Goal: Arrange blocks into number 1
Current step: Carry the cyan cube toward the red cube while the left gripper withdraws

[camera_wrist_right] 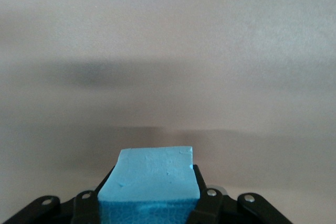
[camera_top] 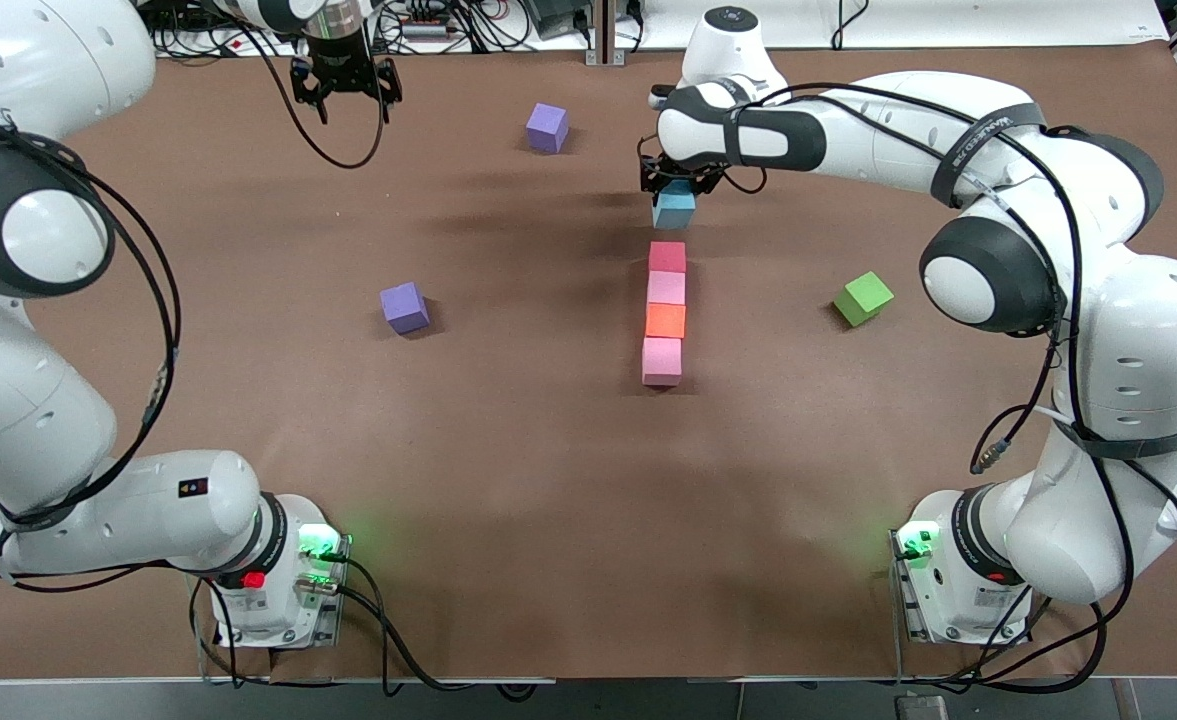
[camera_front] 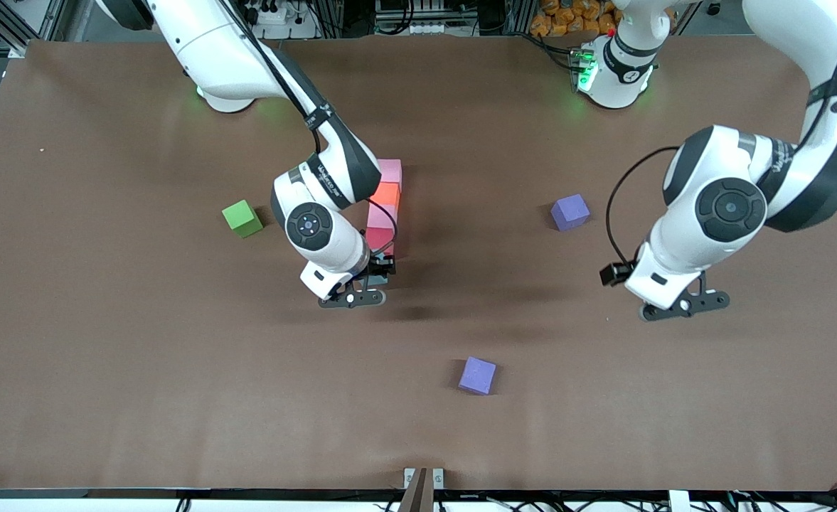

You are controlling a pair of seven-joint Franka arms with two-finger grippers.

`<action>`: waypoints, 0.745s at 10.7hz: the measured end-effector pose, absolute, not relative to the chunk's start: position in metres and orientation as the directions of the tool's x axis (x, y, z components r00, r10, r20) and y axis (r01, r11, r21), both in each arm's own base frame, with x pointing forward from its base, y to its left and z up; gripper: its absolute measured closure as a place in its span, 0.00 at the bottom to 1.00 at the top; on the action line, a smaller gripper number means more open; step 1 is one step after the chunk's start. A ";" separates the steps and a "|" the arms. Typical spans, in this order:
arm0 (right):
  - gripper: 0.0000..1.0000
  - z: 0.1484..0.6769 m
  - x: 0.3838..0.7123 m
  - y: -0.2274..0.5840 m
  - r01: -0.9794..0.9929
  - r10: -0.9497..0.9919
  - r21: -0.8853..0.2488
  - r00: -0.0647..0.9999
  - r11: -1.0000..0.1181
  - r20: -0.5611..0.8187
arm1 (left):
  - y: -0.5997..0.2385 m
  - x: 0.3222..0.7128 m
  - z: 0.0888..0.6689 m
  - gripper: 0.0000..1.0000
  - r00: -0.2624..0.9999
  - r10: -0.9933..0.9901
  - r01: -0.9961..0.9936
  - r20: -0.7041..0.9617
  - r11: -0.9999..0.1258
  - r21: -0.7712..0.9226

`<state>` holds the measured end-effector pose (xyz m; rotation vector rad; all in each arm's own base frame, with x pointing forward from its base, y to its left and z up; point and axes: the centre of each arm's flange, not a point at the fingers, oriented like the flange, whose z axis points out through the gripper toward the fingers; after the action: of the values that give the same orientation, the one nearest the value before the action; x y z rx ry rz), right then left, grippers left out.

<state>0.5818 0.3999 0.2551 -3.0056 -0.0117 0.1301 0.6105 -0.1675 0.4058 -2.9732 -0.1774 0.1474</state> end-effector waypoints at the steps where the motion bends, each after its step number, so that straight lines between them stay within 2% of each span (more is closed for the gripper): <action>1: 0.44 0.253 0.580 0.405 -0.012 -0.001 -0.126 0.996 -0.992 -0.085 | -0.170 0.595 0.400 0.00 0.984 0.112 0.087 -0.135 -0.980 -0.180; 5: 0.44 0.249 0.577 0.412 -0.015 -0.007 -0.099 0.997 -0.995 -0.074 | -0.154 0.557 0.431 0.00 0.969 0.093 0.054 -0.228 -0.983 -0.174; 8: 0.44 0.245 0.577 0.412 -0.037 -0.029 -0.094 0.996 -0.995 -0.079 | -0.143 0.542 0.499 0.00 0.987 0.107 0.088 -0.123 -0.984 -0.153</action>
<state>0.5771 0.4119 0.2450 -3.0435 0.0502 0.1181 0.5424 -0.1429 0.4994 -2.9843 -0.1473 0.1960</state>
